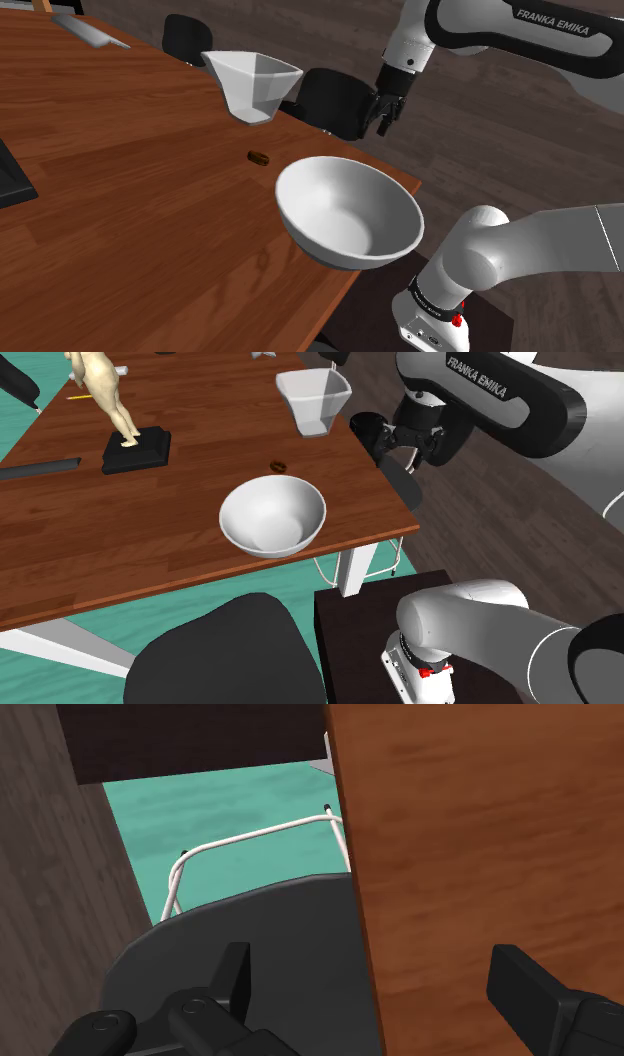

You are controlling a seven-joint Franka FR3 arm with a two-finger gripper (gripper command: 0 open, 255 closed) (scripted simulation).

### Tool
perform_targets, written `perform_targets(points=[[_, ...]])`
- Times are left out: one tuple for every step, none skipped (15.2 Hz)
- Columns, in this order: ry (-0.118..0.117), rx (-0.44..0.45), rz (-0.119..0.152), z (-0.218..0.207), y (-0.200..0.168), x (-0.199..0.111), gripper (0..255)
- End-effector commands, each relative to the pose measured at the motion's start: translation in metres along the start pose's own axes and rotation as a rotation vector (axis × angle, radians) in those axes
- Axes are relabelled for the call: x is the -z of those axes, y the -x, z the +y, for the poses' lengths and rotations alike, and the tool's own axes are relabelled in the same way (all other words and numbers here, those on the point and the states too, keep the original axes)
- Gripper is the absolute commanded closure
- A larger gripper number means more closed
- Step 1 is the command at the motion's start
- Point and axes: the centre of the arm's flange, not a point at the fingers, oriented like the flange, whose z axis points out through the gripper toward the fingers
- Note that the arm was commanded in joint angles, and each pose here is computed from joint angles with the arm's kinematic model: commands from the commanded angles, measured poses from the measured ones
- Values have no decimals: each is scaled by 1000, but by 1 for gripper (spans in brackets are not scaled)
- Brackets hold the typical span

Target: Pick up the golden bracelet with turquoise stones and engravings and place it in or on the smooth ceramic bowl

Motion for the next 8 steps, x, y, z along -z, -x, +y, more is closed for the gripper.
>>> perform_targets(points=[[0,0,0,0,0,0,0],[2,15,2,-13,-4,0,0],[5,30,4,-26,-8,-1,0],[7,45,6,-39,-11,-1,0],[9,60,8,-52,-15,-1,0],[12,75,10,-65,-18,-2,0],[14,91,13,-78,-21,-2,0],[16,106,15,-91,-24,-2,0]])
